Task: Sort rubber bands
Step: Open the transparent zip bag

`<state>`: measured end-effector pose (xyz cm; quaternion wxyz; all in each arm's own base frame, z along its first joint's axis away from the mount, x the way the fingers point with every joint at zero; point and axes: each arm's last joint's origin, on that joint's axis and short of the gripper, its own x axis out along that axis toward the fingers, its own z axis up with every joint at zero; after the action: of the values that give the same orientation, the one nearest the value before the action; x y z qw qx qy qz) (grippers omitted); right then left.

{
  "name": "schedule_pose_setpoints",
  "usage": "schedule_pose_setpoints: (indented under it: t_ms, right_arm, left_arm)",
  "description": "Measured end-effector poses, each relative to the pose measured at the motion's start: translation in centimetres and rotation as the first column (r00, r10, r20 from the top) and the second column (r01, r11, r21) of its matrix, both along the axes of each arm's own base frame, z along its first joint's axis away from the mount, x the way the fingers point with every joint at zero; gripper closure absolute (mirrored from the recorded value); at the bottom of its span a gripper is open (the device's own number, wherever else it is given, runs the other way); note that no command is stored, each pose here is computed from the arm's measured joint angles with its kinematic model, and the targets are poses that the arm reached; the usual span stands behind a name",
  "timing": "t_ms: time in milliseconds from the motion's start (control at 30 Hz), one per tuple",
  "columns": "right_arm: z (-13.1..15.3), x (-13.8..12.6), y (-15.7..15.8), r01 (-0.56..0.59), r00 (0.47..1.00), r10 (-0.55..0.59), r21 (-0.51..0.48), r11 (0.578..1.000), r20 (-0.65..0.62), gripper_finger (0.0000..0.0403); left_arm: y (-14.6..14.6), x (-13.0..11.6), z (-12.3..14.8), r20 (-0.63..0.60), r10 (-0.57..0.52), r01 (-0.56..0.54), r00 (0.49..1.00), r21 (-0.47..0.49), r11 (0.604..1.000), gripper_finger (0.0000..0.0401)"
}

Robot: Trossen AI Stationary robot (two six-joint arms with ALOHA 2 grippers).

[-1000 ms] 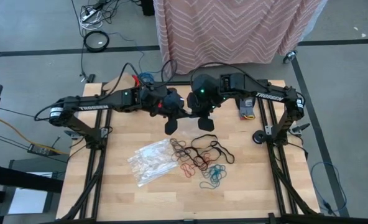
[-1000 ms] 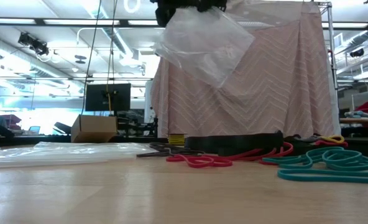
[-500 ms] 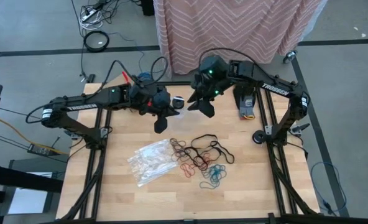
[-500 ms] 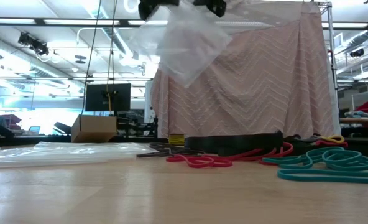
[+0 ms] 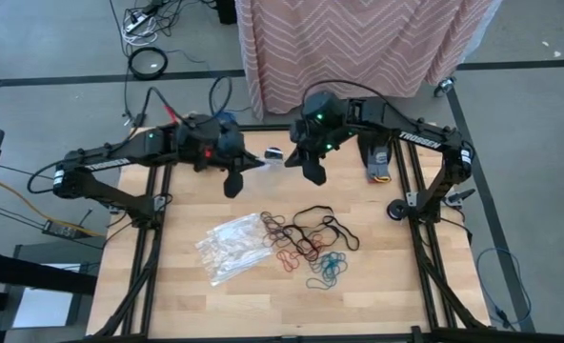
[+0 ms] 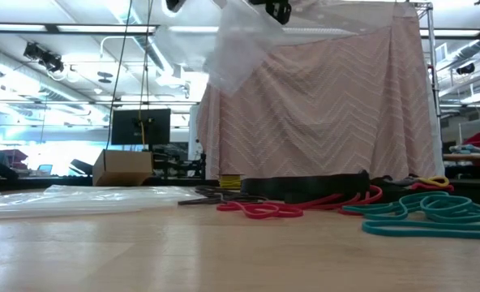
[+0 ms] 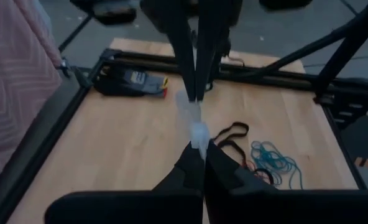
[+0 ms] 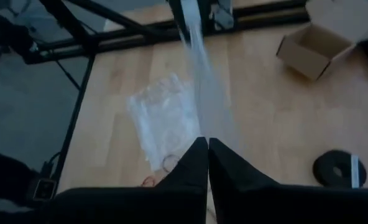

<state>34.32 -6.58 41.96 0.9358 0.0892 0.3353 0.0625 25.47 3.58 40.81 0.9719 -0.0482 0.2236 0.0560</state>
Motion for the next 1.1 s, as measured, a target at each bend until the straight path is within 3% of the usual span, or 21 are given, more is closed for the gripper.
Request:
schedule_pose_setpoints:
  t_ms: [367,667,833,967,1100]
  right_arm:
    - [-0.9,1.0,-0.1,-0.014,1.0,0.015,0.027,1.0,-0.02,0.0402]
    - [-2.2,2.1,-0.6,-0.021,0.999,0.022,0.014,1.0,-0.038,0.0403]
    - [-2.5,2.5,-0.4,-0.124,0.992,0.125,0.069,0.99,-0.013,0.0401]
    - [-2.7,2.2,0.5,-0.276,0.96,0.279,0.14,0.951,-0.001,0.0376]
    - [-3.5,2.2,0.9,-0.283,0.955,0.292,0.155,0.947,-0.043,0.0317]
  left_arm:
    - [0.0,0.5,0.2,0.037,-0.026,0.026,0.999,-0.007,1.0,0.0401]
    - [-0.3,0.5,0.2,0.051,-0.112,0.116,0.992,-0.074,0.991,0.0401]
    - [-0.2,0.4,0.0,0.019,-0.085,0.086,0.996,-0.058,0.995,0.0401]
    - [0.2,0.1,-0.2,-0.001,-0.059,0.059,0.998,-0.04,0.997,0.0401]
    - [0.4,-0.3,0.0,-0.002,-0.049,0.049,0.999,-0.04,0.998,0.0401]
